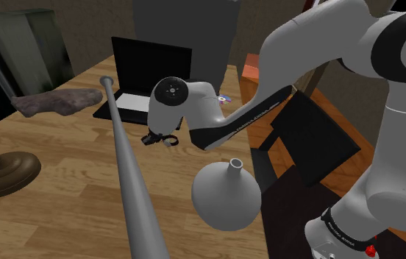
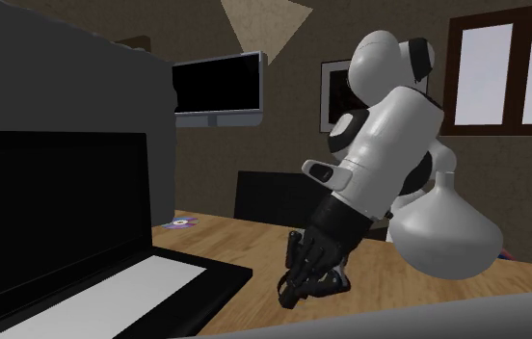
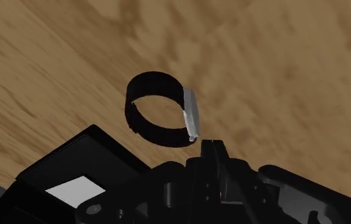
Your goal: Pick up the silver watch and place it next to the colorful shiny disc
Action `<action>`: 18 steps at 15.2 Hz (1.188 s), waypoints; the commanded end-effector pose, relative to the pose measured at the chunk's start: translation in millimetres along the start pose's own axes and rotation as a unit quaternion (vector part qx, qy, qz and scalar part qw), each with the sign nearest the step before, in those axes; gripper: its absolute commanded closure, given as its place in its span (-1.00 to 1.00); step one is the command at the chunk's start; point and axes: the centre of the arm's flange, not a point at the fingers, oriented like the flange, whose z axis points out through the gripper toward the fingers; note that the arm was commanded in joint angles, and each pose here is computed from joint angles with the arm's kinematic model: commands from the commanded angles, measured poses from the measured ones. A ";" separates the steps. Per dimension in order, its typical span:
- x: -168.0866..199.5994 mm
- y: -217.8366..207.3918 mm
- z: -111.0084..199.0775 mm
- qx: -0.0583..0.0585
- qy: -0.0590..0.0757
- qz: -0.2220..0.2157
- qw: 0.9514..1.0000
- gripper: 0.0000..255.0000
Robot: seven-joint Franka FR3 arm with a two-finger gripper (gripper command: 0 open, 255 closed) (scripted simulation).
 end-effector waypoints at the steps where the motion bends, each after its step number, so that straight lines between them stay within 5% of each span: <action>1: 0.0 0.0 0.0 0.000 0.000 0.000 1.000 1.00; 2: 0.0 0.0 0.0 0.000 0.000 0.000 1.000 -1.00; 8: -21.0 7.3 -64.1 -0.063 -0.046 -0.060 0.995 -1.00; 18: -24.9 12.8 -26.2 -0.064 -0.047 -0.062 0.995 -1.00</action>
